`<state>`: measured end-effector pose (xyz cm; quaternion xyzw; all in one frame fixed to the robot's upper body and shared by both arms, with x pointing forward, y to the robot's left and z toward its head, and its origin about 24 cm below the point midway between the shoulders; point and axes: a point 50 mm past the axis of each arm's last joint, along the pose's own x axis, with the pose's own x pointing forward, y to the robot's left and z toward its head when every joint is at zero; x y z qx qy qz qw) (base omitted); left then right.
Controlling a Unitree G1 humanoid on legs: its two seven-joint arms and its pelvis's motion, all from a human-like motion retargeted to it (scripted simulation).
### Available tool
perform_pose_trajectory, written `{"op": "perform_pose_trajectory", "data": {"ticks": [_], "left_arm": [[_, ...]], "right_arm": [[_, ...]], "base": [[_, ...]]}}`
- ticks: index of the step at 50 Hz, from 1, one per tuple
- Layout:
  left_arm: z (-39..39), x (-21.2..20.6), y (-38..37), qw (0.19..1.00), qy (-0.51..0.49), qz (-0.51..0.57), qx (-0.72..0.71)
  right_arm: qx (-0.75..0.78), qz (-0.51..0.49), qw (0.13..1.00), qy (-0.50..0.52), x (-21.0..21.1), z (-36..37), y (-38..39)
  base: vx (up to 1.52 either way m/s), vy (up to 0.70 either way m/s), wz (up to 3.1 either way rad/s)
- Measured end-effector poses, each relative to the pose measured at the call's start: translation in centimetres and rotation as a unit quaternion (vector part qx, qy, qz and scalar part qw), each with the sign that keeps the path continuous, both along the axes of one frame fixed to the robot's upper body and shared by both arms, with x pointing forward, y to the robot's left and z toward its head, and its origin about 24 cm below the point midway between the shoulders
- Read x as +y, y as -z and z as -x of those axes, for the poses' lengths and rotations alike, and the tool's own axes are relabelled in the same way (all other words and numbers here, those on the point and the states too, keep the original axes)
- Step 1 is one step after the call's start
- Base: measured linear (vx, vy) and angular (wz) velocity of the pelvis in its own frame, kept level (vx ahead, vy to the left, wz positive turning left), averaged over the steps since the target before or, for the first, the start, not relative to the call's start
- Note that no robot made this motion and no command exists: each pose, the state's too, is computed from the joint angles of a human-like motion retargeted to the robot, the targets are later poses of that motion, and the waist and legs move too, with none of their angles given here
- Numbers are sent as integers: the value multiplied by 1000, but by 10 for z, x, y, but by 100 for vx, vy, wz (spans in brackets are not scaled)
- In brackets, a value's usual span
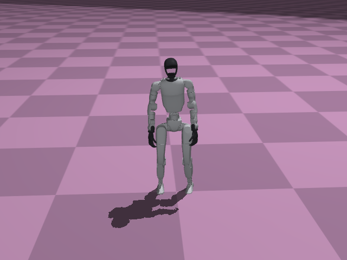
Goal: Walk
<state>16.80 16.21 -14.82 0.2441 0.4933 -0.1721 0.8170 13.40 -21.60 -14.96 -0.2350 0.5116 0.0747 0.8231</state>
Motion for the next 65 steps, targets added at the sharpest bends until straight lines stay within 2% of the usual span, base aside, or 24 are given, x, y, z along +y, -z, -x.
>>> {"op": "perform_pose_trajectory", "data": {"ticks": [10,34,65], "left_arm": [[-5,-13,-1,1000,-4,29,6],[13,11,5,998,-53,16,33],[27,10,10,995,-75,34,48]], "right_arm": [[11,-7,1000,11,-2,1,1],[16,-42,999,14,4,7,2],[80,-37,995,41,-1,39,13]], "base": [[-3,-14,-15],[0,-3,-5],[0,0,0]]}}
